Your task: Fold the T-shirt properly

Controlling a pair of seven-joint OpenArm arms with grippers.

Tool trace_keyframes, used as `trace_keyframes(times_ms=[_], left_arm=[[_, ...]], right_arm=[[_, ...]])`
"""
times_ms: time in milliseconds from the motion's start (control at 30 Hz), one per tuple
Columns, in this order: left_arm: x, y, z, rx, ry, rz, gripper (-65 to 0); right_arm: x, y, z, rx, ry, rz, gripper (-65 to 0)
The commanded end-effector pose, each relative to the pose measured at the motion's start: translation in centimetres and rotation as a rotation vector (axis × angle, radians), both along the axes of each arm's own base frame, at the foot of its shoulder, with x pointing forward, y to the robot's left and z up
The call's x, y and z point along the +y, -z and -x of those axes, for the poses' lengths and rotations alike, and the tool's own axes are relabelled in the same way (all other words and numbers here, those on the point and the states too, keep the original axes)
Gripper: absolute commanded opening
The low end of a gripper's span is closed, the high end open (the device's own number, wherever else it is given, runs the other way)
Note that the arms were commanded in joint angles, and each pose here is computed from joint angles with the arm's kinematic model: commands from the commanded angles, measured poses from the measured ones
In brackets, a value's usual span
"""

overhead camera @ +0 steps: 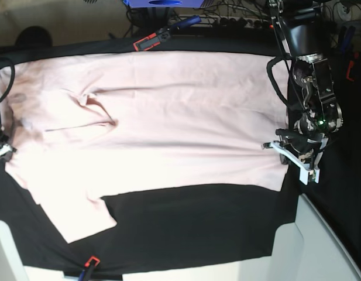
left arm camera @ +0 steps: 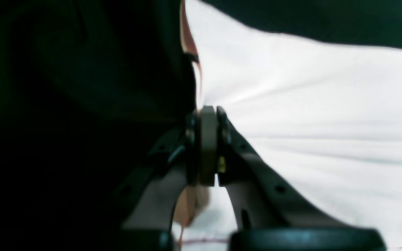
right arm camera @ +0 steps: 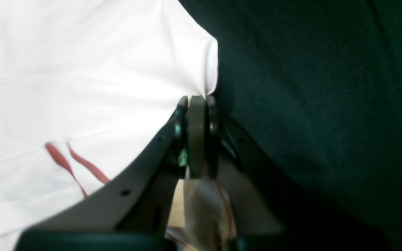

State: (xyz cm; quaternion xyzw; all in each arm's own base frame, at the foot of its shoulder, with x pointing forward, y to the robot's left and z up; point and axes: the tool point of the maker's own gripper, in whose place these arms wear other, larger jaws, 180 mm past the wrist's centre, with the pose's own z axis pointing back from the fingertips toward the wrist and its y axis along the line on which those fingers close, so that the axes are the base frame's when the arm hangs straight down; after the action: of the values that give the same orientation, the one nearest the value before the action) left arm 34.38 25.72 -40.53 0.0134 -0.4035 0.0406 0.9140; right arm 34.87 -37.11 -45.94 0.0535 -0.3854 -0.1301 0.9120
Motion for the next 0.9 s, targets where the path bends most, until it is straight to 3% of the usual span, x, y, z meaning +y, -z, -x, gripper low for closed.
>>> trace_keyframes(times_ms=[0,200,867], left_arm=[[0.6,-1.6,-0.9,-0.056,-0.004,-0.017,-65.0],[0.6,-1.8,-0.1,-0.059,-0.003,-0.023,-65.0],[0.1,-2.0,2.9,-0.052,0.026,-0.060,-65.0]], right_arm=[[-1.8,-2.5,-1.6,-0.071,0.021,0.030,-65.0],[-3.4,-2.9,-0.7,-0.088,0.109,-0.014,-65.0],[-1.9,-1.2,1.6,-0.012,0.026,-0.050,-65.0]])
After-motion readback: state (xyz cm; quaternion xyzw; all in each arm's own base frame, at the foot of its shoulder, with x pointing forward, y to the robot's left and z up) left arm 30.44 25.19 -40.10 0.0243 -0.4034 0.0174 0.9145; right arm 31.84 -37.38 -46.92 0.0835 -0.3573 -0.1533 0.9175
